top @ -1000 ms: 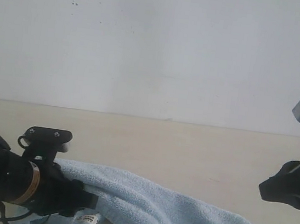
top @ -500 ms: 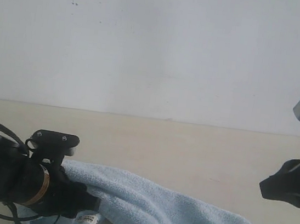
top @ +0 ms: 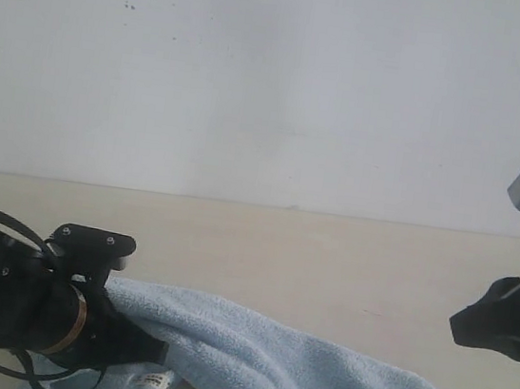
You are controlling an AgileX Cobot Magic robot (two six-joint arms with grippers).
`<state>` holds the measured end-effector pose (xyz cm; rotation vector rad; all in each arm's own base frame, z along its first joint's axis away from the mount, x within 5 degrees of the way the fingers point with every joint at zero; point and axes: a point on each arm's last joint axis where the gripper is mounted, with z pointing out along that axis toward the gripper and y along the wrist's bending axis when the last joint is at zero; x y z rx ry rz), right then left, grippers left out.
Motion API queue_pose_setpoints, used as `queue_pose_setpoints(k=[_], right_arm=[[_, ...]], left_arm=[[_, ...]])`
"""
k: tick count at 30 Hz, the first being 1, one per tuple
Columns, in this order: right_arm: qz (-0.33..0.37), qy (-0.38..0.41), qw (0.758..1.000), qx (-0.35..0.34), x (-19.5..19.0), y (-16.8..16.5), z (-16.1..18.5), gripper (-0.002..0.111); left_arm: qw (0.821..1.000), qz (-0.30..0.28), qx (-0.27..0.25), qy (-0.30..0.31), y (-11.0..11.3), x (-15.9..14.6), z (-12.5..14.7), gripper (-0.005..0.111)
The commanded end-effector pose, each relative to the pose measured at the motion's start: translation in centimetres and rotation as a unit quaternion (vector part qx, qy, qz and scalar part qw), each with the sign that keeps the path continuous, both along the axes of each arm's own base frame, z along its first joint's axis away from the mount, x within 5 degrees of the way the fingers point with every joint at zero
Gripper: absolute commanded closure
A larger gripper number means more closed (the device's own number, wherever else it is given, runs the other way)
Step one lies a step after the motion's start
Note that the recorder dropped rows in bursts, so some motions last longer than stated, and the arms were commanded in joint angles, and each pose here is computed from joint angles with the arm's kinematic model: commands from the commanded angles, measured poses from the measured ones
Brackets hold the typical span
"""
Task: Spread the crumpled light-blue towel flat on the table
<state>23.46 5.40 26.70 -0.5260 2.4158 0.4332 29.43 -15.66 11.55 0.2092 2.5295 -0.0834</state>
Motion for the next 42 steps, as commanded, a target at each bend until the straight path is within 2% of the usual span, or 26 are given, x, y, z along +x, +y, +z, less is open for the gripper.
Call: queue_pose_setpoints(k=[1,7,13,19,23,27,29,35,39,42], right_arm=[[0.002,0.001,1.0,0.0,0.0,0.0,-0.1,0.066],[0.003,0.002,1.0,0.0,0.0,0.0,-0.1,0.066],[0.003,0.002,1.0,0.0,0.0,0.0,-0.1,0.066],[0.004,0.004,1.0,0.001,-0.1,0.0,-0.1,0.066],[0.005,0.006,1.0,0.001,-0.1,0.0,-0.1,0.066],[0.002,0.002,1.0,0.002,0.0,0.0,-0.1,0.066],[0.003,0.004,1.0,0.002,-0.1,0.0,-0.1,0.066],[0.009,0.013,1.0,0.004,-0.2,0.1,-0.2,0.066],[0.006,0.008,1.0,0.004,-0.2,0.1,-0.1,0.066],[0.004,0.005,1.0,0.003,-0.1,0.0,-0.1,0.066]], left_arm=[[1.0,0.003,0.006,-0.003,0.0,0.1,0.0,0.097],[1.0,0.003,0.002,-0.005,-0.1,0.1,0.3,0.097],[0.999,-0.015,-0.006,-0.039,0.4,-0.7,3.0,0.097],[0.998,-0.021,-0.016,-0.06,1.9,-3.2,5.3,0.097],[0.998,-0.025,-0.017,-0.053,3.0,-5.3,5.2,0.097],[0.996,-0.068,-0.039,-0.035,2.3,-5.8,4.5,0.095],[0.995,-0.075,-0.048,-0.037,1.7,-5.1,4.6,0.087],[0.998,-0.023,-0.039,-0.033,0.7,-2.3,3.6,0.052],[0.998,-0.02,-0.05,-0.012,-0.4,-1.0,2.0,0.05],[0.999,-0.017,-0.037,0.004,-0.6,-0.5,0.4,0.05]])
